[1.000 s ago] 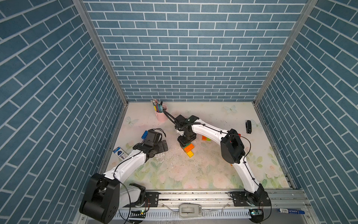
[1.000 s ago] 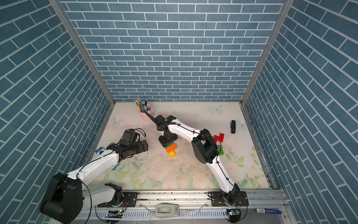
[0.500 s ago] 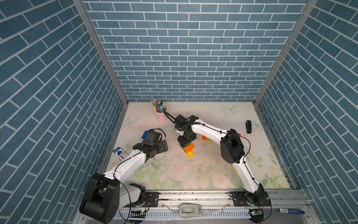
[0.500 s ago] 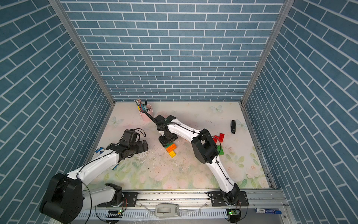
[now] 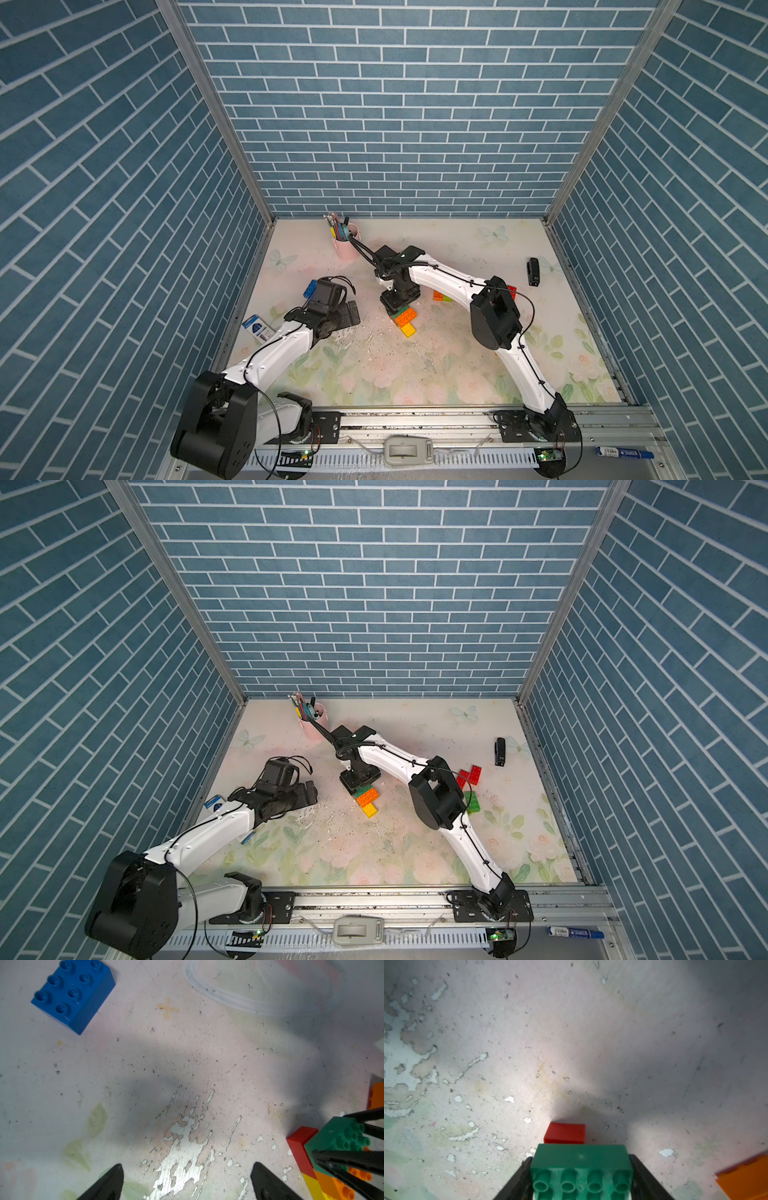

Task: Assemble a rectangle with lego
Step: Assemble the lego brick with the lego brick.

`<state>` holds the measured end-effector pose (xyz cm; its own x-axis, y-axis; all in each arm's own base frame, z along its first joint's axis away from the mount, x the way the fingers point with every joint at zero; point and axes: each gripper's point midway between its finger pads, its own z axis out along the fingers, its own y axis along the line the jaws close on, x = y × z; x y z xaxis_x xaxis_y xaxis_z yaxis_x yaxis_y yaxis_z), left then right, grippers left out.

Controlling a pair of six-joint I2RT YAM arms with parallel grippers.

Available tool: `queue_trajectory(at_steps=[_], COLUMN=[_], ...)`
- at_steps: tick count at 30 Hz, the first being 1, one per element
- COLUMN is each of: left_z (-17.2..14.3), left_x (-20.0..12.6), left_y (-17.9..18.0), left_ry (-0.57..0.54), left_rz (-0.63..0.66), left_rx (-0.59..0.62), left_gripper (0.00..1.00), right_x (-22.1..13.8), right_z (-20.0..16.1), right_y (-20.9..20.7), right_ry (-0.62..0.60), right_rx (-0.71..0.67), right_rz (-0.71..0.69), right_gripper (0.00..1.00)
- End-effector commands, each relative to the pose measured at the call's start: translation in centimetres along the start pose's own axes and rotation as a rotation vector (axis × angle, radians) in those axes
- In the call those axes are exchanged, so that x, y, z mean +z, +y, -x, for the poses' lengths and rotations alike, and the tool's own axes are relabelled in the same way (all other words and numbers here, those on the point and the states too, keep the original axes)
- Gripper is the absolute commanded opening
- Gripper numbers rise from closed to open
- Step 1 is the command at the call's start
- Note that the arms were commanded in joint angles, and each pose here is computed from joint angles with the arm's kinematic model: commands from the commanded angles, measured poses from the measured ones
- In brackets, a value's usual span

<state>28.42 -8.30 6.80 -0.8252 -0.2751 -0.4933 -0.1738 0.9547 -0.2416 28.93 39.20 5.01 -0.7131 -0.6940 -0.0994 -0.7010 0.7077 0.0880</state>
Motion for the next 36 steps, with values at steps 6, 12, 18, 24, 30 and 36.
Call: queue_trajectory(at_steps=[6, 12, 18, 24, 30, 36], left_z=[-0.2, -0.2, -0.1, 0.0, 0.1, 0.3], left_x=[0.1, 0.1, 0.1, 0.0, -0.2, -0.3], left_y=[0.5, 0.5, 0.4, 0.5, 0.4, 0.3], left_ry=[0.002, 0.002, 0.002, 0.002, -0.001, 0.0], left_rz=[0.004, 0.004, 0.0, 0.003, 0.003, 0.003], left_rx=[0.003, 0.005, 0.004, 0.005, 0.005, 0.01], left_gripper=[0.97, 0.97, 0.97, 0.97, 0.97, 0.96], right_x=[3.4, 4.3, 5.3, 6.0, 7.0, 8.5], right_z=[-2.3, -3.0, -3.7, -4.2, -4.9, -5.8], right_y=[-0.7, -1.1, -1.3, -1.6, -2.0, -2.2], right_ry=[0.094, 0.103, 0.11, 0.119, 0.123, 0.143], right_rx=[-0.003, -0.021, -0.025, -0.021, -0.015, -0.012], right_rz=[-0.036, -0.053, -0.061, -0.072, -0.097, -0.112], right_gripper=[0.0, 0.0, 0.0, 0.0, 0.0, 0.0])
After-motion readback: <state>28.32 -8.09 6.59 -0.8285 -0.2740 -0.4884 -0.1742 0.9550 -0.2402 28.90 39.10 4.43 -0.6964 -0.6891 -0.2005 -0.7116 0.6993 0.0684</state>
